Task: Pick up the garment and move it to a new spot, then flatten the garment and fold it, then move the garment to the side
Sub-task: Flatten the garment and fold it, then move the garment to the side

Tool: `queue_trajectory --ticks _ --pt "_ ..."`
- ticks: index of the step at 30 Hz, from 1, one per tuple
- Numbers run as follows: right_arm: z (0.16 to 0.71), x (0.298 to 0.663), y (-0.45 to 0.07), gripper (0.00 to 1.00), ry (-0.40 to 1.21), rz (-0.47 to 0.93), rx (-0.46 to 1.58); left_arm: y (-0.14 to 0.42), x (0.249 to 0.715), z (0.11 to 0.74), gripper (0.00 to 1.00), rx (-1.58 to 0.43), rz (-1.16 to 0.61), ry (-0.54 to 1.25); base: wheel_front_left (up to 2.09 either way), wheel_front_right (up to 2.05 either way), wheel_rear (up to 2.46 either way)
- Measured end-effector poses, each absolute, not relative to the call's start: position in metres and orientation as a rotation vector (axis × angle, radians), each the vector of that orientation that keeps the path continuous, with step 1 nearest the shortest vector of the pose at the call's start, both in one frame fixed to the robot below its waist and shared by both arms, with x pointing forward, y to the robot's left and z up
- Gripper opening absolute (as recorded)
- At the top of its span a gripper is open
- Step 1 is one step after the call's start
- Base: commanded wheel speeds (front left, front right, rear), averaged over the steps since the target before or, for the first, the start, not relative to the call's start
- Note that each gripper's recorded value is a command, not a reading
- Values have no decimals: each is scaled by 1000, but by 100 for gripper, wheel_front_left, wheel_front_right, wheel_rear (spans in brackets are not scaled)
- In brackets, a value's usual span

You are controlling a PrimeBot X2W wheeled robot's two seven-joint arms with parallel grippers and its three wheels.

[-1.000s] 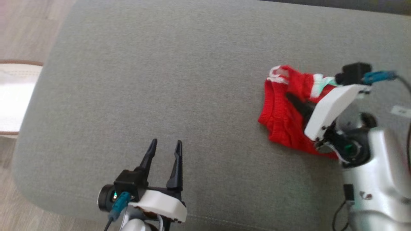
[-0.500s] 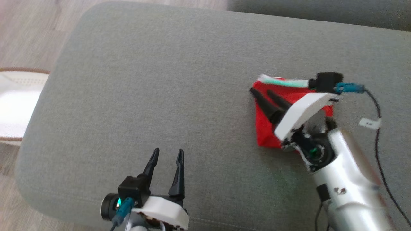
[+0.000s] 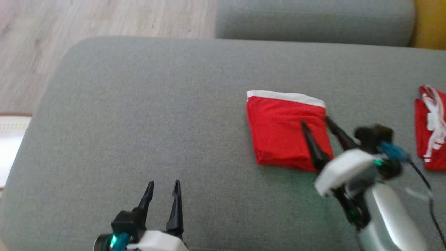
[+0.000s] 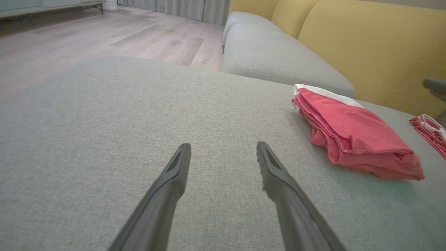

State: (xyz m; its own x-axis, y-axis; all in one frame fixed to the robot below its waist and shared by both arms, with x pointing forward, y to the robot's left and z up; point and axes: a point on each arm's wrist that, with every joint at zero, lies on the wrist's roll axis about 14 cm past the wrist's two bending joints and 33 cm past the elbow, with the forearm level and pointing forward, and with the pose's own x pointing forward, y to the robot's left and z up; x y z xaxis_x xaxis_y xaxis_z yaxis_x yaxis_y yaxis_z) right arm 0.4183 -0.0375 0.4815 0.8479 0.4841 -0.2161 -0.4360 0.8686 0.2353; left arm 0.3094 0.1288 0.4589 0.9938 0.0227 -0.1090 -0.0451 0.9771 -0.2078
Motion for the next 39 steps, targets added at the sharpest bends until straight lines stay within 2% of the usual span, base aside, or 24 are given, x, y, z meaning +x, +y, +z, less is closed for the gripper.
queue_trajectory --ticks 4,12,19,27,39 --pt "488 401 -90 100 162 361 45 131 303 465 100 -193 31 79 0 0 0" --pt "484 359 -157 100 72 186 -41 137 291 475 100 -172 27 32 0 0 0" --pt "468 330 -165 100 81 138 -24 142 291 477 100 -153 24 19 0 0 0" --pt "458 318 -178 100 86 79 -2 140 283 463 100 -138 -1 59 0 0 0" --pt "448 314 -176 100 110 82 13 143 282 461 100 -135 1 62 0 0 0"
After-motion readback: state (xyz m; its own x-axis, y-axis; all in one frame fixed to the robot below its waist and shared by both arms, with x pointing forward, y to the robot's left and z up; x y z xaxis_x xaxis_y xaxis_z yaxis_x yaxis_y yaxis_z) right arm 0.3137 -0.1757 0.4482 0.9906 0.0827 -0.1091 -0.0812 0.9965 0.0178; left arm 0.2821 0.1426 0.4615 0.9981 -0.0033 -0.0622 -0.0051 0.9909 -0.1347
